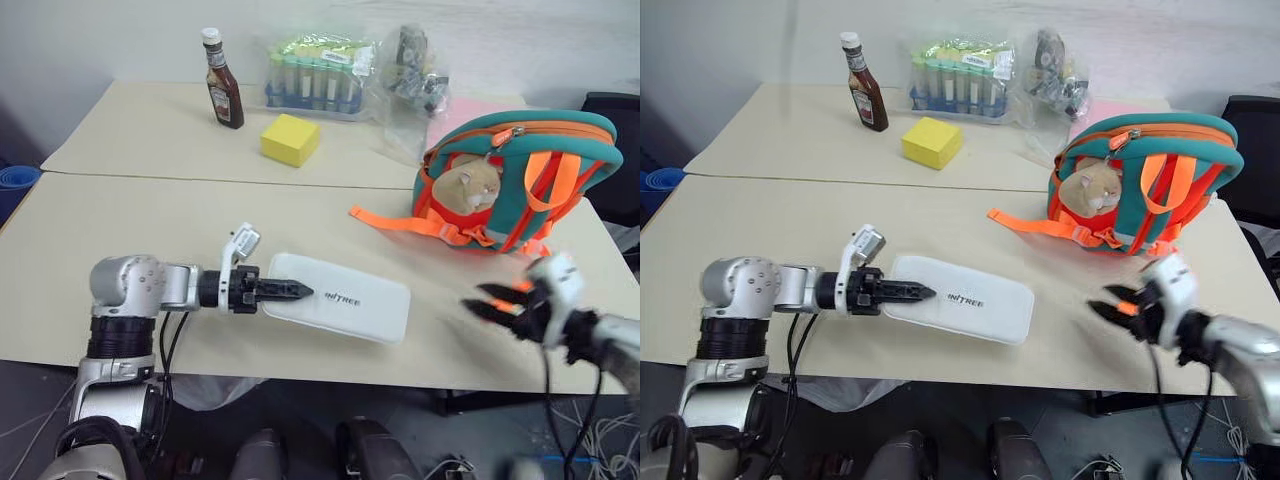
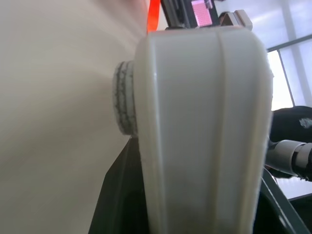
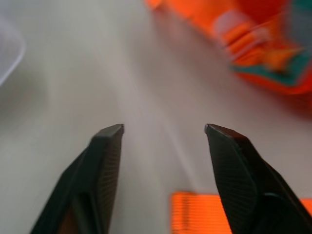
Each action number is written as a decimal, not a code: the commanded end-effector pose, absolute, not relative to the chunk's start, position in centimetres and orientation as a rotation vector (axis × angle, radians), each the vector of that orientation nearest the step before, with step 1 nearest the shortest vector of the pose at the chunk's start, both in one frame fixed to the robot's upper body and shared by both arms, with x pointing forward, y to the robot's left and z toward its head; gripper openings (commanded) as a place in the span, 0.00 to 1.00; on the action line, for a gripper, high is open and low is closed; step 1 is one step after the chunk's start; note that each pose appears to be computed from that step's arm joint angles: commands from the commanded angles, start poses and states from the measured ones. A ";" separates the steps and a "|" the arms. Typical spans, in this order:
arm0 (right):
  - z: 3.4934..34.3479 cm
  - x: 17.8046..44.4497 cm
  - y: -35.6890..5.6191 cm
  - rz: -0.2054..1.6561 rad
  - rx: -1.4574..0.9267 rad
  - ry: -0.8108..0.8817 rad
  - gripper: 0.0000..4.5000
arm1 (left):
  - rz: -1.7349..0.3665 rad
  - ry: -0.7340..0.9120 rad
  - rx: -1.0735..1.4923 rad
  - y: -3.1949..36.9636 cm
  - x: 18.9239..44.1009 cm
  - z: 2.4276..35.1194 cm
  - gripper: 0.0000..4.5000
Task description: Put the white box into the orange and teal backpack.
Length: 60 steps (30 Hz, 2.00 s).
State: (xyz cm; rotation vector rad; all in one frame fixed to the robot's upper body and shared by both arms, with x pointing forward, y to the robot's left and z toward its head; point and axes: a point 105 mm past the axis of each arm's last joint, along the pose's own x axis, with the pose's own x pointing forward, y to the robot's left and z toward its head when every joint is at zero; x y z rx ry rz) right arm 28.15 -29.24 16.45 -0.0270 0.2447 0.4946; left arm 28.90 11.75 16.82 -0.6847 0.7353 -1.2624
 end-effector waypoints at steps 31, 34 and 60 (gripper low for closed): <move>26.4 29.9 -17.1 1.251 0.047 0.045 0.02 | -1.069 0.107 -0.471 20.3 31.1 27.9 0.27; 26.9 26.5 -15.6 1.406 0.029 0.079 0.01 | -1.073 0.053 -0.445 20.7 31.4 29.2 0.27; 22.9 21.8 -18.7 1.406 -0.014 0.351 0.01 | -1.555 -0.055 0.008 16.0 29.2 33.1 0.27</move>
